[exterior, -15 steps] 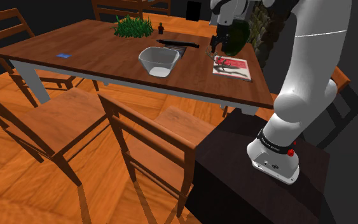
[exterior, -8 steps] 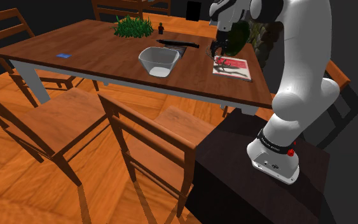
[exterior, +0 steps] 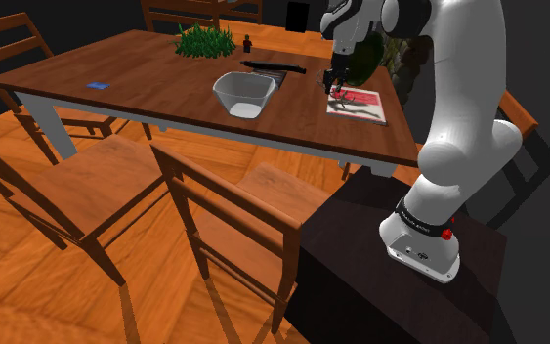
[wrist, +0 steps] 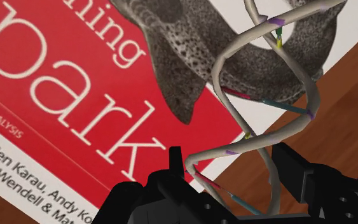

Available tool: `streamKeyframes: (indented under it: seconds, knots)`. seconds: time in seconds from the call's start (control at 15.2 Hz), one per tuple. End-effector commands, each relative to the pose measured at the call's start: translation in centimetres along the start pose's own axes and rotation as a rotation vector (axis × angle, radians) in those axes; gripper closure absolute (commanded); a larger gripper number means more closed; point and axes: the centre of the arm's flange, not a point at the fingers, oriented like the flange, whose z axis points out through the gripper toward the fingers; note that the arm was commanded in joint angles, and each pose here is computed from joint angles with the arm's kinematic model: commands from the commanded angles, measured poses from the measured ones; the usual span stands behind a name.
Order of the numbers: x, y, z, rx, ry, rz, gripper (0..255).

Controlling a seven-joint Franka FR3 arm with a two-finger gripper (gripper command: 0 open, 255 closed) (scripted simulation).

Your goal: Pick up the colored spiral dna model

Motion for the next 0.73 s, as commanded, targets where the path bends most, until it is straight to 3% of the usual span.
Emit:
streamKeyframes:
  seconds: [0.0,0.4,0.66]
  knots:
    - [0.0,0.0,0.0,0.0,0.0,0.0,255]
    - [0.0,-0.1,0.0,0.0,0.0,0.0,255]
    - [-0.1,-0.2,-2.1,0.0,0.0,0.0,255]
